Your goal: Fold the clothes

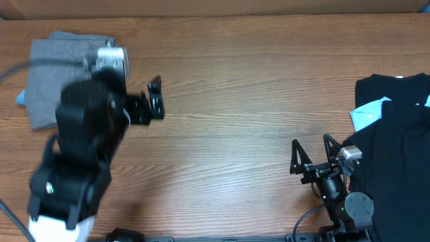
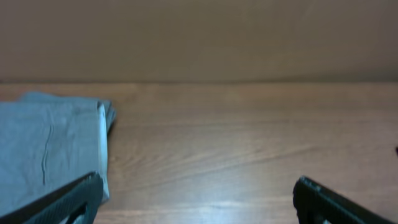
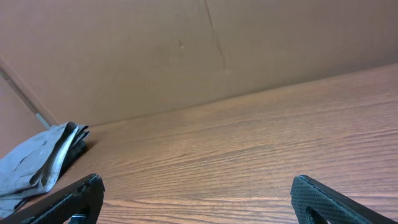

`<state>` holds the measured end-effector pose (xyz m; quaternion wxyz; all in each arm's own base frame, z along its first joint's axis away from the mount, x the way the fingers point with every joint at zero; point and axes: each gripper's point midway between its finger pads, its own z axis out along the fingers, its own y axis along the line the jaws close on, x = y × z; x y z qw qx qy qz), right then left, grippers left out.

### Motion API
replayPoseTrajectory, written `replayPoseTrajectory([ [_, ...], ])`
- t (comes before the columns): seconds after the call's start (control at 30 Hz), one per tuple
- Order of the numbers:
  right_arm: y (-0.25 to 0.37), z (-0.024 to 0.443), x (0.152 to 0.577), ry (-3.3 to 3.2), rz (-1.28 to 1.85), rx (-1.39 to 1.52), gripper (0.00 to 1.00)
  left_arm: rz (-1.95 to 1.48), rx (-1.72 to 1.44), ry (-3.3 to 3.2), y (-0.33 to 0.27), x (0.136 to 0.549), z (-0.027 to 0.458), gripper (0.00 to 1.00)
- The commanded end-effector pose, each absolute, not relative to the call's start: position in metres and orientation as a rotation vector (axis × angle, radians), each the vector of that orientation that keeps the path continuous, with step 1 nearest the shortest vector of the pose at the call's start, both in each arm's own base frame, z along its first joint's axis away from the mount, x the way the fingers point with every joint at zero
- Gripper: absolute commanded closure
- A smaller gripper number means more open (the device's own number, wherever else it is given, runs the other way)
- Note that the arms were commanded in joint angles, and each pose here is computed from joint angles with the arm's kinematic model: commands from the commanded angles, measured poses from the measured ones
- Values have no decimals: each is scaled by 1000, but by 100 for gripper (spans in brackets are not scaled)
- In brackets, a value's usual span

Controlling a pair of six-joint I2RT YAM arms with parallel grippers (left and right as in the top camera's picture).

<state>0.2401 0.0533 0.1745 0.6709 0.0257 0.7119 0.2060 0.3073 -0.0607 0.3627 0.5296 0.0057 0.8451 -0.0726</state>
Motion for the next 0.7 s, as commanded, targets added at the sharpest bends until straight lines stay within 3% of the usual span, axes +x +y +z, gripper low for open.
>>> replayPoseTrajectory([
  [0.0, 52, 172, 241, 1603, 461, 60, 0, -151, 76, 1975, -56, 288, 335, 0],
  [0.33, 52, 172, 241, 1603, 461, 60, 0, -168, 49, 1796, -44, 253, 260, 0],
  [0.67, 52, 172, 241, 1603, 461, 60, 0, -190, 30, 1621, -41, 243, 220, 0],
])
